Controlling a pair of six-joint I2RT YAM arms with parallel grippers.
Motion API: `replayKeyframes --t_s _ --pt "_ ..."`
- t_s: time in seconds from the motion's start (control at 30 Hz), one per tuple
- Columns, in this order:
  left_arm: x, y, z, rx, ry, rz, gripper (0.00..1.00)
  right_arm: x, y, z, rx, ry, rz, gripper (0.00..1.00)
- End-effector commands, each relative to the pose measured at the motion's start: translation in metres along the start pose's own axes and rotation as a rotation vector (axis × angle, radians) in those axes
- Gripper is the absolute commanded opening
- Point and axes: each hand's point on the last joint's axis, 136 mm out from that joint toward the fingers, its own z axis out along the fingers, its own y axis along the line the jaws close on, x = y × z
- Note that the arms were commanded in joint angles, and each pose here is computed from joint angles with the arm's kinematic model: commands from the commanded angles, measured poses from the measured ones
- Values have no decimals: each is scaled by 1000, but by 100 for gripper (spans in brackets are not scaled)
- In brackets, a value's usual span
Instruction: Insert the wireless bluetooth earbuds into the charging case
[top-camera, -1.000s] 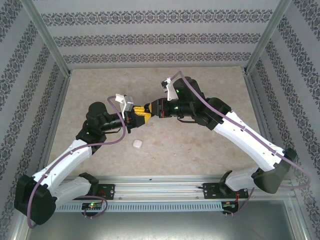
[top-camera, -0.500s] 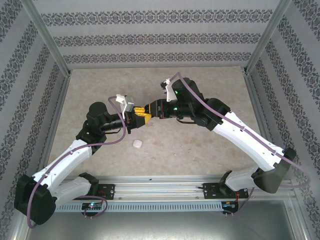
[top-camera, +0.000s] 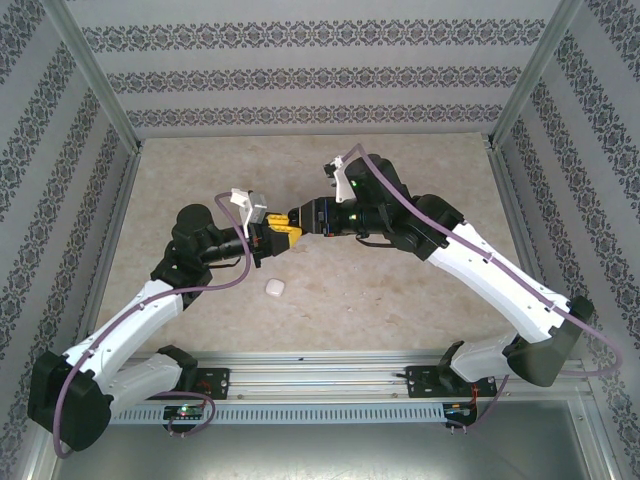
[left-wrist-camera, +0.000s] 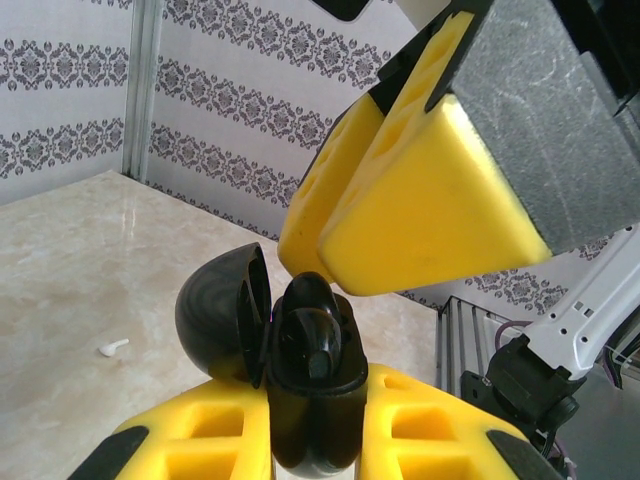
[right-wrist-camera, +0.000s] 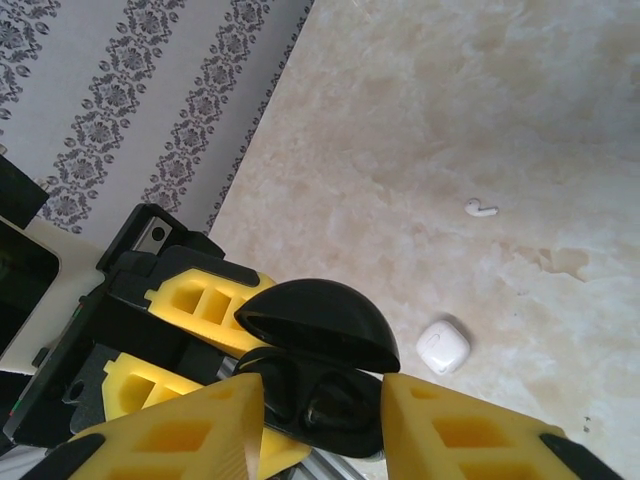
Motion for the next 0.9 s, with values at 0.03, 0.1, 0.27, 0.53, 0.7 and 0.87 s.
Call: replayKeyframes --t_s 0.03,0.1,0.27,0.53,0.7,0.87 --pt "-16 -10 -3 22 -40 39 0 -11 11 -16 -6 -47 -16 40" --pt "-16 -11 -3 22 -40 41 0 -15 13 -22 -11 -69 -18 42" --pt "-16 -12 -4 24 -38 45 0 -25 15 -35 -24 -111 -7 44" --pt "-15 -18 -4 59 -28 52 0 -31 -6 -27 -122 -57 170 44" --pt "-14 -23 -4 92 -25 60 0 -28 -19 -11 -180 11 264 43" --pt "-14 -23 -2 102 -4 23 0 -22 -17 5 -239 83 299 42"
